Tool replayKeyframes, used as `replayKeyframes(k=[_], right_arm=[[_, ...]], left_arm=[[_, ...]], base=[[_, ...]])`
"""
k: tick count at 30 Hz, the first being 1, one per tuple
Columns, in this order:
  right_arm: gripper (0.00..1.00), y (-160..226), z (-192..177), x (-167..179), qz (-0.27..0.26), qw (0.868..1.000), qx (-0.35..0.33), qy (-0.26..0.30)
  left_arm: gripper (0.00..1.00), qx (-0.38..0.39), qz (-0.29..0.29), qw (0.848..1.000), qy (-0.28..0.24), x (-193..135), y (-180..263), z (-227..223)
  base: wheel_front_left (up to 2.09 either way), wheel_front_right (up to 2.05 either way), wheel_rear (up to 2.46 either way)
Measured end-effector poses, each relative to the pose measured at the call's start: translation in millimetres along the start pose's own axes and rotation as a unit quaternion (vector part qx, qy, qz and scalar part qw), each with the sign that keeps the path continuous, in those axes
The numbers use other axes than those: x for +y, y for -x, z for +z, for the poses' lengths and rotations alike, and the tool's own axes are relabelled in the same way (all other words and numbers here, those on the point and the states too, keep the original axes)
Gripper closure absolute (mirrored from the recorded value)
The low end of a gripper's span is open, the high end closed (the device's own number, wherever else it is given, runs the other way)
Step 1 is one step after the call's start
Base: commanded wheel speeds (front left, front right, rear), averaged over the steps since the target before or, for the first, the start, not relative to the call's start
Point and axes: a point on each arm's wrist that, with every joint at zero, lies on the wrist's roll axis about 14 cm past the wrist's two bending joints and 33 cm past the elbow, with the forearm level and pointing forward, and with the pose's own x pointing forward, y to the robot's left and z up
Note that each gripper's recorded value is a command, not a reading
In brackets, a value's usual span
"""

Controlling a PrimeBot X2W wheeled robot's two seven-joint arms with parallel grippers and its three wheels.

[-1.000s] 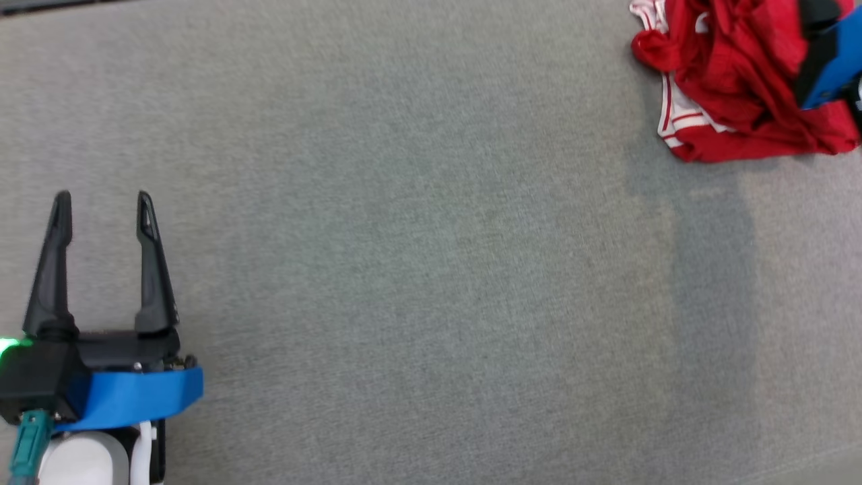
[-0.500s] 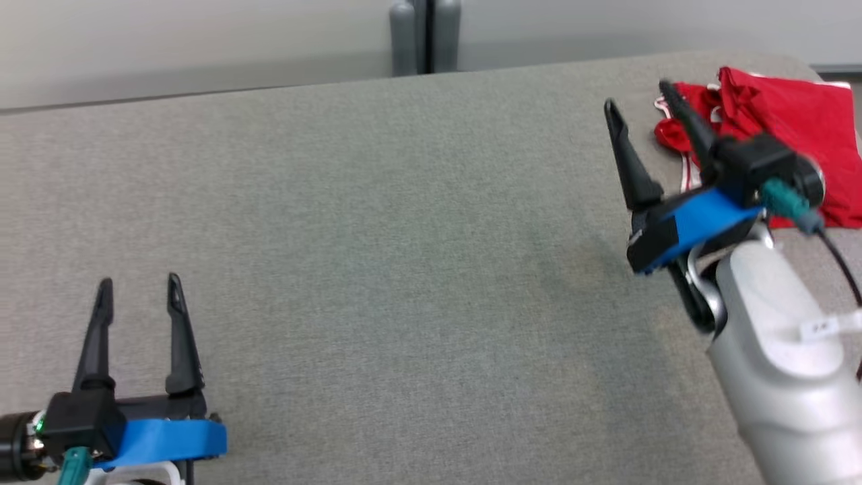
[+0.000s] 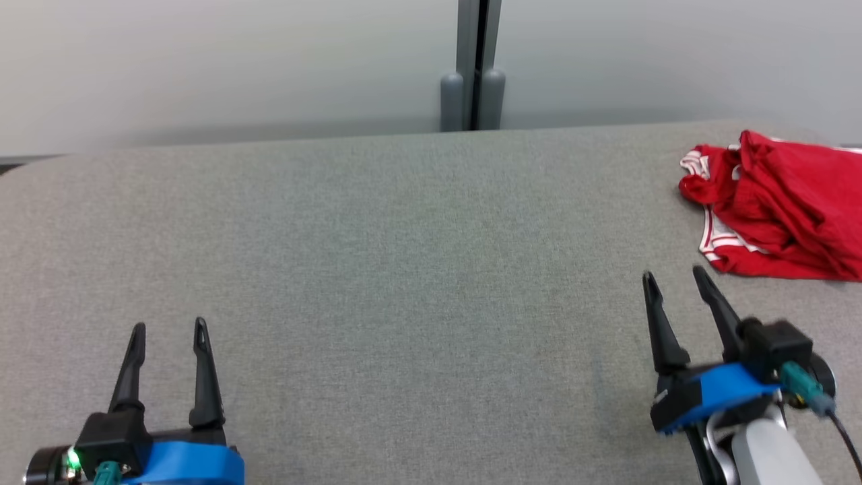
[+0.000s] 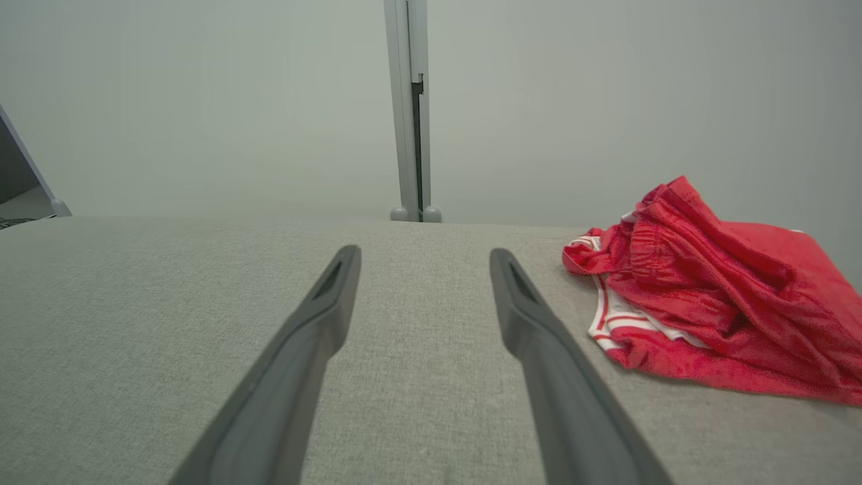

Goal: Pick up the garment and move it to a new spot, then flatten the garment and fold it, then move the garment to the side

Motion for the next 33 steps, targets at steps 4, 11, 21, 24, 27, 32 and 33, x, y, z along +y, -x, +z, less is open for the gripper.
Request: replayKeyframes(k=[4, 11, 21, 24, 27, 32, 33], right_arm=[[0.0, 22, -4, 1, -0.009, 1.0, 0.003, -0.004], [0.0, 44, 4, -6, -0.027, 1.0, -0.001, -0.001], [0.0, 56, 6, -9, -0.035, 0.999, 0.007, -0.013], [0.0, 59, 6, -9, -0.036, 0.999, 0.008, -0.015], [0.0, 59, 8, -8, -0.035, 0.999, 0.006, -0.017], [0.0, 60, 8, -7, -0.034, 0.999, 0.006, -0.019], [0.0, 60, 8, -7, -0.034, 0.999, 0.006, -0.019]], left_arm=[[0.0, 0.005, 0.005, 1.0, 0.002, 3, 12, -2], [0.0, 0.006, 0.009, 1.0, 0.004, 5, 23, -2], [0.0, 0.018, 0.003, 1.0, 0.002, 3, 28, -6], [0.0, 0.017, 0.002, 1.0, 0.002, 3, 28, -5], [0.0, 0.018, 0.002, 1.0, 0.002, 2, 28, -5], [0.0, 0.017, 0.002, 1.0, 0.001, 2, 28, -3], [0.0, 0.018, 0.002, 1.0, 0.0, 3, 28, -3]], base=[[0.0, 0.0, 0.0], [0.0, 0.0, 0.0], [0.0, 0.0, 0.0], [0.0, 0.0, 0.0], [0.0, 0.0, 0.0], [0.0, 0.0, 0.0], [0.0, 0.0, 0.0]])
